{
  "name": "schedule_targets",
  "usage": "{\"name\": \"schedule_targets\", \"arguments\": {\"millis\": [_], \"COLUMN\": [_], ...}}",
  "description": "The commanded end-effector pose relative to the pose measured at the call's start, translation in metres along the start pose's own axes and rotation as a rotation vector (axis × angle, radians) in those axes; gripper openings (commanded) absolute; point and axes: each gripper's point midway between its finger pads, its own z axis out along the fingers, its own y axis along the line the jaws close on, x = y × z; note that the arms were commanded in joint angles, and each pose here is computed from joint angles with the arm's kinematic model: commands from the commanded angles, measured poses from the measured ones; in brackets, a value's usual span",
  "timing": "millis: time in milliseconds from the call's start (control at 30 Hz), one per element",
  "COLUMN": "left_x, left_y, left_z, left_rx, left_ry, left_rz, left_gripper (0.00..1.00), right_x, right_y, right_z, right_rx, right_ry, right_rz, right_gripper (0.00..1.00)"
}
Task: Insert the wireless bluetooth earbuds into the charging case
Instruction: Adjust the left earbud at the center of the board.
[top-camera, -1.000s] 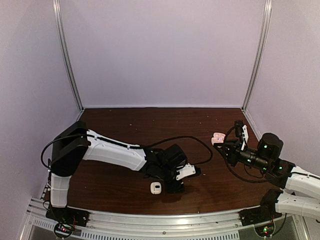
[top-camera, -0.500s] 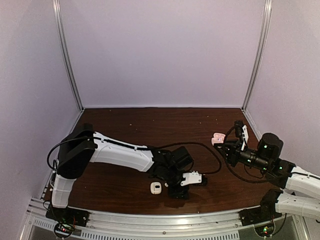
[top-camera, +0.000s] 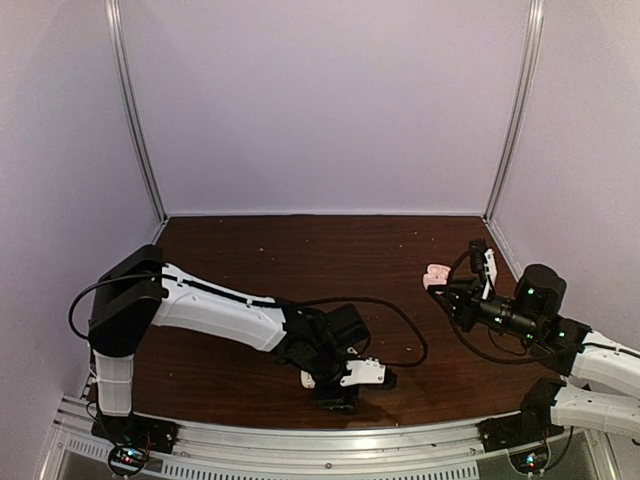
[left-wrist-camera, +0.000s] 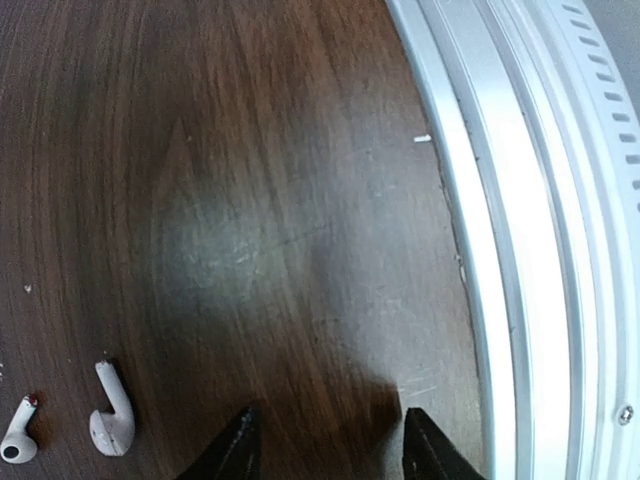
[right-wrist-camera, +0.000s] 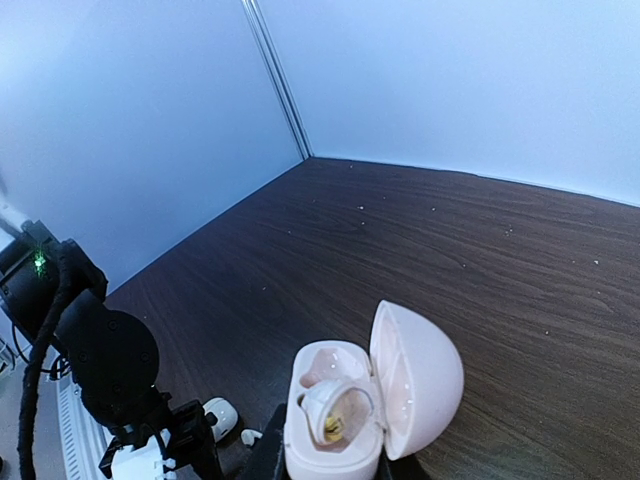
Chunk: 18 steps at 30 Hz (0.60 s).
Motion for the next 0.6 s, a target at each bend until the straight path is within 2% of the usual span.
{"name": "schedule_targets", "arguments": {"millis": [0, 267, 567], "left_x": [-0.027, -0.045, -0.032], "left_y": [0.018, 0.073, 0.083], "left_z": [-0.014, -0.030, -0.006], "left_rx": [-0.099, -0.234, -0.219], "left_ry": [-0.068, -0.144, -0.084], "left_rz": [-0.008, -0.073, -0.085], "left_gripper": [0.51, 0.53, 0.52], "right_x": [-0.020, -0.021, -0.024], "right_y": [0.003, 0.002, 0.001], "right_z": [-0.001, -0.002, -0.004], "right_rx": [-0.004, 0.001, 0.012], "right_ry": [-0.048, -0.057, -0.069], "right_rz": [-0.017, -0.014, -0.019], "right_gripper": [0.00, 0.00, 0.00]}}
